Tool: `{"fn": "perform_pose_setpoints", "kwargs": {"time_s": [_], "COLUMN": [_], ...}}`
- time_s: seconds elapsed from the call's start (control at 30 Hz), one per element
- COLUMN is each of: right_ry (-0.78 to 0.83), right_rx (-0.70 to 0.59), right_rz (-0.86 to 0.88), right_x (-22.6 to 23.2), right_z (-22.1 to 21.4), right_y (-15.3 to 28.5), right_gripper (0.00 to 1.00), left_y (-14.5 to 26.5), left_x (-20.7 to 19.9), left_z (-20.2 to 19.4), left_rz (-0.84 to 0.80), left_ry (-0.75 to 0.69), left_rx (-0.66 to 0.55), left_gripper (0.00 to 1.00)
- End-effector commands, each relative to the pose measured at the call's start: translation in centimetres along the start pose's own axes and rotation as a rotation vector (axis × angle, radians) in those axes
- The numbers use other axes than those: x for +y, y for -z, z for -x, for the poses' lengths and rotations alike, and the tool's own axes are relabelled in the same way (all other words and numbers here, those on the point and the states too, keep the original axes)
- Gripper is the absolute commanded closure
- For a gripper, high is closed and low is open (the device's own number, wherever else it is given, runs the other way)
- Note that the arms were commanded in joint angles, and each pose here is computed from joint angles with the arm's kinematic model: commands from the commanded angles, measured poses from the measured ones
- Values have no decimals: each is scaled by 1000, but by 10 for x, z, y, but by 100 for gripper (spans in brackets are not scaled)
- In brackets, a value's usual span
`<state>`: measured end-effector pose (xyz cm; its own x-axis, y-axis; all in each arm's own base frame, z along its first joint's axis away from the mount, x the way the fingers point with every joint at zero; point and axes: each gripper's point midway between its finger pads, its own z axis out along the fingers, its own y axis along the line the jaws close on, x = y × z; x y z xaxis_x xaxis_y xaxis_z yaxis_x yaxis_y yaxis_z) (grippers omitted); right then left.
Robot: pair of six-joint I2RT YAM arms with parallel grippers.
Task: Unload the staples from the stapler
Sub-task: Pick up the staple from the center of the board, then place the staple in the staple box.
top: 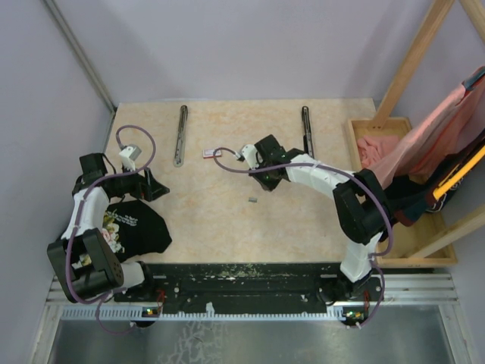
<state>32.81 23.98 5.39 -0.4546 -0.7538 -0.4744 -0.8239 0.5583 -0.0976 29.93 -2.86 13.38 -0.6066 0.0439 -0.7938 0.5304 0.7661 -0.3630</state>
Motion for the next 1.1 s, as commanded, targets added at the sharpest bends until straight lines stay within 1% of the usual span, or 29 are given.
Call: {"fn": "perform_pose_setpoints", "kwargs": {"time_s": [0.0, 0.17, 0.27, 0.43, 0.73, 1.07], "right_ry": [2, 21, 37, 63, 93, 88], "right_rx": [-120, -160, -184, -198, -185, -171], "right_rz": [-60, -103, -112, -118, -104, -89], "right_x": [-36, -64, -73, -84, -96, -102], "right_z": [46, 72, 88, 102, 107, 102], "right_y": [20, 19, 16, 0, -28, -45], "right_gripper": [89, 89, 89, 89, 89, 89], "left_y": [2, 2, 2, 2, 2, 2], "left_x": [0, 0, 1, 0, 1, 1], "left_z": [10, 10, 9, 10, 9, 9], "left_rz": [-16, -15, -14, -14, -14, -13], "left_ry": [-23, -25, -23, -24, -24, -25], "left_rx": [-20, -21, -18, -19, -19, -18], "left_gripper": [0, 0, 0, 0, 0, 0]}}
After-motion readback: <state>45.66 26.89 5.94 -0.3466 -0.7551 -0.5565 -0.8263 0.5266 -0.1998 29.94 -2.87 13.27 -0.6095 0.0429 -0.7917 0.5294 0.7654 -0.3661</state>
